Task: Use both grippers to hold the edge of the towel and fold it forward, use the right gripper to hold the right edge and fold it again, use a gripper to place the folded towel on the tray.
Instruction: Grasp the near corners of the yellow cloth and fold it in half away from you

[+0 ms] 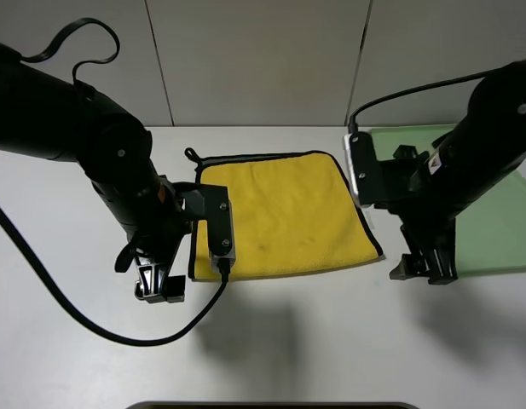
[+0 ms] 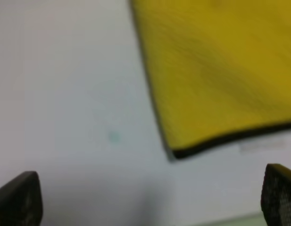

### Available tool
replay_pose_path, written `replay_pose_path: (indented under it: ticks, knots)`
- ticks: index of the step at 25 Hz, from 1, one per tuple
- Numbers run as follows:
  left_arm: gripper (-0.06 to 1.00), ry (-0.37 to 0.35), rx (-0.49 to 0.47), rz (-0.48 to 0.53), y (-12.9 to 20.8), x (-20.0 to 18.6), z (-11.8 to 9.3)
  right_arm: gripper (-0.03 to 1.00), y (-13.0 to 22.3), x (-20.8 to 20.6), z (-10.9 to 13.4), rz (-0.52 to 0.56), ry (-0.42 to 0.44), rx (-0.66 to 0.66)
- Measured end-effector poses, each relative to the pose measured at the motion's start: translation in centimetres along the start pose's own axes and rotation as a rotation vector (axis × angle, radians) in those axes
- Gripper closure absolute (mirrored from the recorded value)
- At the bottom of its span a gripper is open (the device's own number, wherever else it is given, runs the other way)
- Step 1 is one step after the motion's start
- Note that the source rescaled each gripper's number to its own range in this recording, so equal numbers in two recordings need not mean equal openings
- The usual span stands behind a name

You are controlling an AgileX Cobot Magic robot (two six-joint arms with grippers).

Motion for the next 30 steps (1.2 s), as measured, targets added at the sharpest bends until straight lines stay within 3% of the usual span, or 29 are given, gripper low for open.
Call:
replay_pose_path:
  ticks: [9,24,30]
  knots:
    - [-0.04,-0.006,0.031,-0.006,-0.2,0.3,0.2,-0.03,-0.5,3.4,0.7,0.049,-0.037,-0.112]
    - [-0.04,0.022,0.099,0.014,-0.1,2.3,-0.1,-0.03,-0.3,7.1,0.8,0.072,-0.053,-0.170]
    - [-0.04,-0.001,0.134,-0.005,-0.5,2.4,0.3,-0.03,-0.1,8.2,1.0,0.079,-0.066,-0.191]
Point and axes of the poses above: a point on each arm's last joint axis where the gripper is mounted, x pointing out along that axis toward the gripper, z along the wrist's bending axis when the last joint is at zero, y = z × x, the point moved 10 cm from there along x, pointing out along that axis toward the gripper, and after that the axes turned 7 degrees about x, right-handed, at the moved point
